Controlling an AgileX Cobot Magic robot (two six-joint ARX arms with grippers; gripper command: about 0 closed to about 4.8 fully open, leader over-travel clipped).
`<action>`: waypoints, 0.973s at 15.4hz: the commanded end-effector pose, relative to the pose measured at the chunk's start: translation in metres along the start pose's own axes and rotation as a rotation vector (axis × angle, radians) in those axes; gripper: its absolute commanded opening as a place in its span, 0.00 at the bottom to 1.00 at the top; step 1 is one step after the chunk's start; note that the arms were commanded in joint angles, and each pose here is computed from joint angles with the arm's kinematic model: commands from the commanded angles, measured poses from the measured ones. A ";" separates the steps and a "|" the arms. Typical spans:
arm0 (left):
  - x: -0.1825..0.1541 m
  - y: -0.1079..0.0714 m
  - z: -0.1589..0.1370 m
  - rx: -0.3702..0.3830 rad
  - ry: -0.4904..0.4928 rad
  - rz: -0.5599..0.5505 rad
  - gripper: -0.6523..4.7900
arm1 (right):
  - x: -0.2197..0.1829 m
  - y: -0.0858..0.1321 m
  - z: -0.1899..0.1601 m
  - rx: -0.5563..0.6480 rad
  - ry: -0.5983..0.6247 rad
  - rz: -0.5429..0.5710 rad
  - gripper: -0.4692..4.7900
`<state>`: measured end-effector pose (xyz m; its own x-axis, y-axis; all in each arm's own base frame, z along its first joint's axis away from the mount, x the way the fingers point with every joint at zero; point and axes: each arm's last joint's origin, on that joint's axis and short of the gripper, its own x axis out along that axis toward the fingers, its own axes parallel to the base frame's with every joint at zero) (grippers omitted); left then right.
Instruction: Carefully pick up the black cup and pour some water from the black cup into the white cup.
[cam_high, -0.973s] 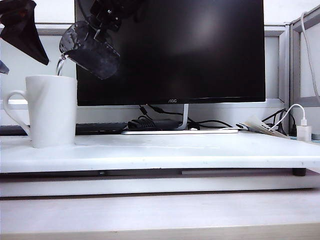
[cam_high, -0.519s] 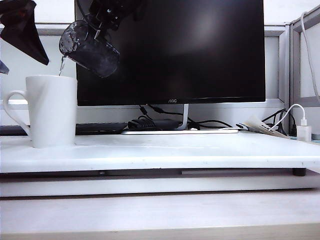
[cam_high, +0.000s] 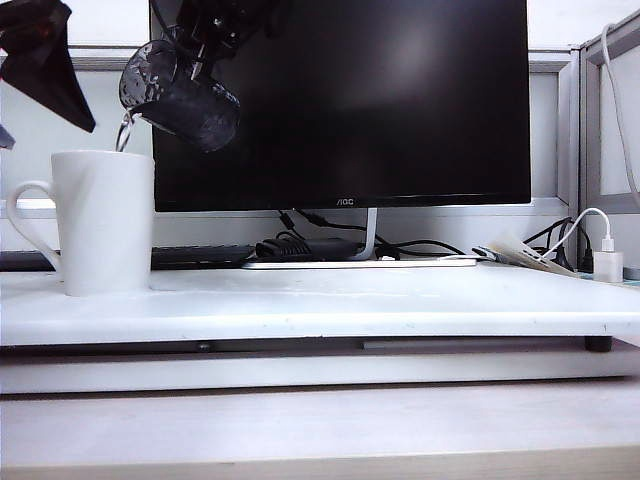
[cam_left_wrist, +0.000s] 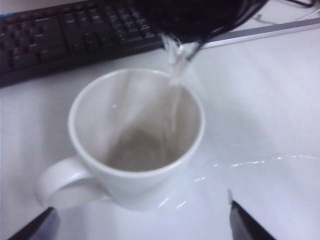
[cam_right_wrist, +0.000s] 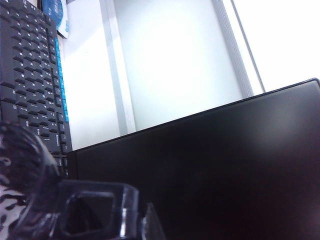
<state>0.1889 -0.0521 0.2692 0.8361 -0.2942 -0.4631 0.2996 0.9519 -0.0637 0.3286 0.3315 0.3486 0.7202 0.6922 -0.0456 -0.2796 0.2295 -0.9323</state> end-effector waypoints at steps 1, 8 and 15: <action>-0.001 0.000 0.002 0.002 -0.007 0.005 1.00 | -0.003 -0.011 0.005 -0.026 -0.029 -0.057 0.09; -0.001 0.000 0.002 0.001 -0.007 0.006 1.00 | -0.003 -0.010 0.006 -0.084 -0.031 -0.057 0.09; -0.001 0.000 0.002 0.001 -0.006 0.006 1.00 | -0.003 -0.012 0.007 0.158 -0.042 -0.066 0.09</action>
<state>0.1886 -0.0519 0.2685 0.8334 -0.2899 -0.4706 0.2963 0.9531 -0.0625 0.3278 0.3323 0.3495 0.7176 0.6955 -0.0364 -0.3268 0.2901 -0.8995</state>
